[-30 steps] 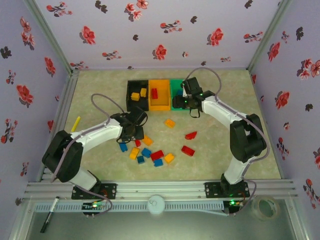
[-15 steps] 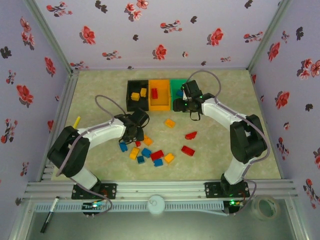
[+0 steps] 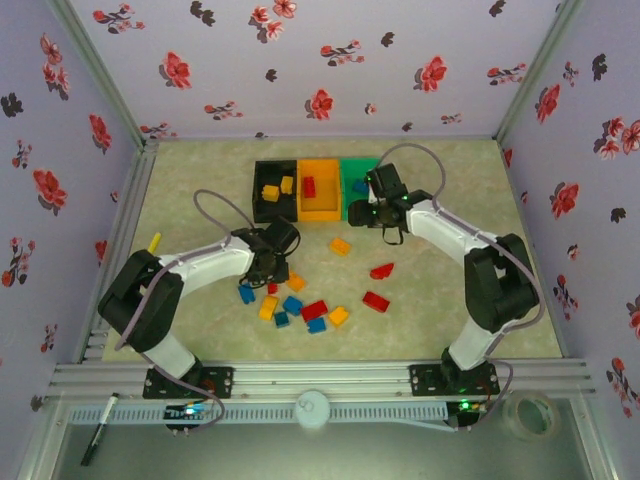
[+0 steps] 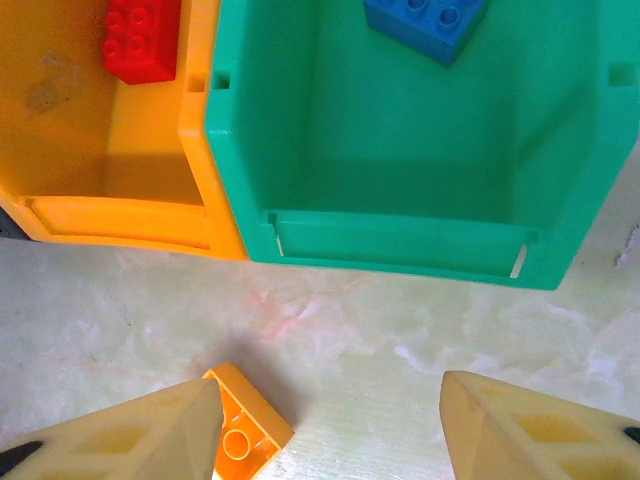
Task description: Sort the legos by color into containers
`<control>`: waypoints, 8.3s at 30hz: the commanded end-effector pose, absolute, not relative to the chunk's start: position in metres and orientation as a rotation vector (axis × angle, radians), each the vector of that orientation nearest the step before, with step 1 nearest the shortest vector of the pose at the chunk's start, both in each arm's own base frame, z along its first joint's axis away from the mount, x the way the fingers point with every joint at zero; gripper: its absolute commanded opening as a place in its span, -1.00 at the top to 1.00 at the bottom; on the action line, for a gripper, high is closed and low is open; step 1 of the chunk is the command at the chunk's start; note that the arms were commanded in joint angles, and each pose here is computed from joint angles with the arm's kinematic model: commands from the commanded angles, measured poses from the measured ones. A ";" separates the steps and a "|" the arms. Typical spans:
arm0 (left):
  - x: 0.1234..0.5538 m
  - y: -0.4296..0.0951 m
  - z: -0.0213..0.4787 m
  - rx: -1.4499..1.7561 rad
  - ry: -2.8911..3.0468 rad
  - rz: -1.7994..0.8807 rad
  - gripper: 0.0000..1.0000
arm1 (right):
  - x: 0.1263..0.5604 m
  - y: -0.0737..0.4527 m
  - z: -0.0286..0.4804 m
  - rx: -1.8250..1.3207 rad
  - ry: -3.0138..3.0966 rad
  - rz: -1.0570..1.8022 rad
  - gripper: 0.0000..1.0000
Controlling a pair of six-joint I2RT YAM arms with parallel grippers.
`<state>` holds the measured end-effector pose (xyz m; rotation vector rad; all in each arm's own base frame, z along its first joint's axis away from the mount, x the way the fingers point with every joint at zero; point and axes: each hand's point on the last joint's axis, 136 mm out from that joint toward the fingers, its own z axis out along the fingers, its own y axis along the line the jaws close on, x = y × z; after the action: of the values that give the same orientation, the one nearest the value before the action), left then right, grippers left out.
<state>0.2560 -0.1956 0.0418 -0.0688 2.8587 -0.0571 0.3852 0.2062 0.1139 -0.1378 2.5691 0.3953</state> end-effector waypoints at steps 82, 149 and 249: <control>0.372 -0.201 0.168 0.071 2.516 -0.207 -0.13 | 0.335 0.247 0.057 -0.583 2.572 0.266 -0.51; 0.309 -0.113 0.174 -0.167 2.546 -0.209 -0.12 | 0.488 0.425 0.179 -0.405 2.178 0.728 0.33; 0.377 -0.270 0.211 0.260 2.502 -0.118 0.44 | 0.351 0.158 0.180 -0.035 2.339 0.275 -0.41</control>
<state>0.3667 -0.2572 0.2037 0.1378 2.5259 -0.1415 0.3581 0.1758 0.1843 -0.0932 2.3228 0.3287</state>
